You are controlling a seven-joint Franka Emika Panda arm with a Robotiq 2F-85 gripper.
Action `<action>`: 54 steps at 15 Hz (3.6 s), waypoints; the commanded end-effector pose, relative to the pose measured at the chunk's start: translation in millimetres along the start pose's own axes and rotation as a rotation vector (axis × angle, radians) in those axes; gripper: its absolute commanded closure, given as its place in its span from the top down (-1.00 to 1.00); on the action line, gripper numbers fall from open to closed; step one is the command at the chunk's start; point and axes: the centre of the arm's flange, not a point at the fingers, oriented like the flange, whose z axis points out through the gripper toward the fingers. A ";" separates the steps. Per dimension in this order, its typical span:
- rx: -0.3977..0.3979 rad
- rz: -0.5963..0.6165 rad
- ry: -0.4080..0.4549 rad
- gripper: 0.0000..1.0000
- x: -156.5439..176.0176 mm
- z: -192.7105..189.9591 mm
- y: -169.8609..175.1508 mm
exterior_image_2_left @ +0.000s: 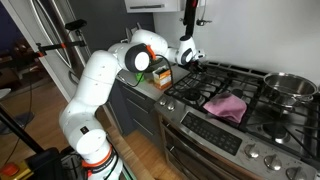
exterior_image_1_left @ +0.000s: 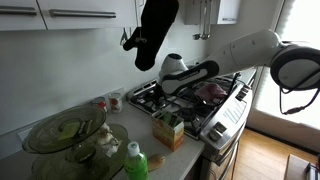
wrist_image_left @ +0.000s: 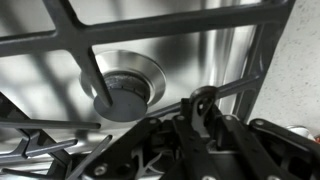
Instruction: Put the small black pan on the counter then use the pink towel to wipe the back left plate of the stove
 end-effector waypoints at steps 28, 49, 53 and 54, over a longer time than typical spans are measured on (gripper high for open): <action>-0.027 0.301 0.125 0.41 11.2 25.5 28.8; 0.066 0.341 0.146 -0.96 26.0 3.2 20.0; 0.104 0.361 0.149 -0.96 27.9 -1.2 14.9; 0.111 0.366 0.147 -0.96 27.9 -1.4 14.3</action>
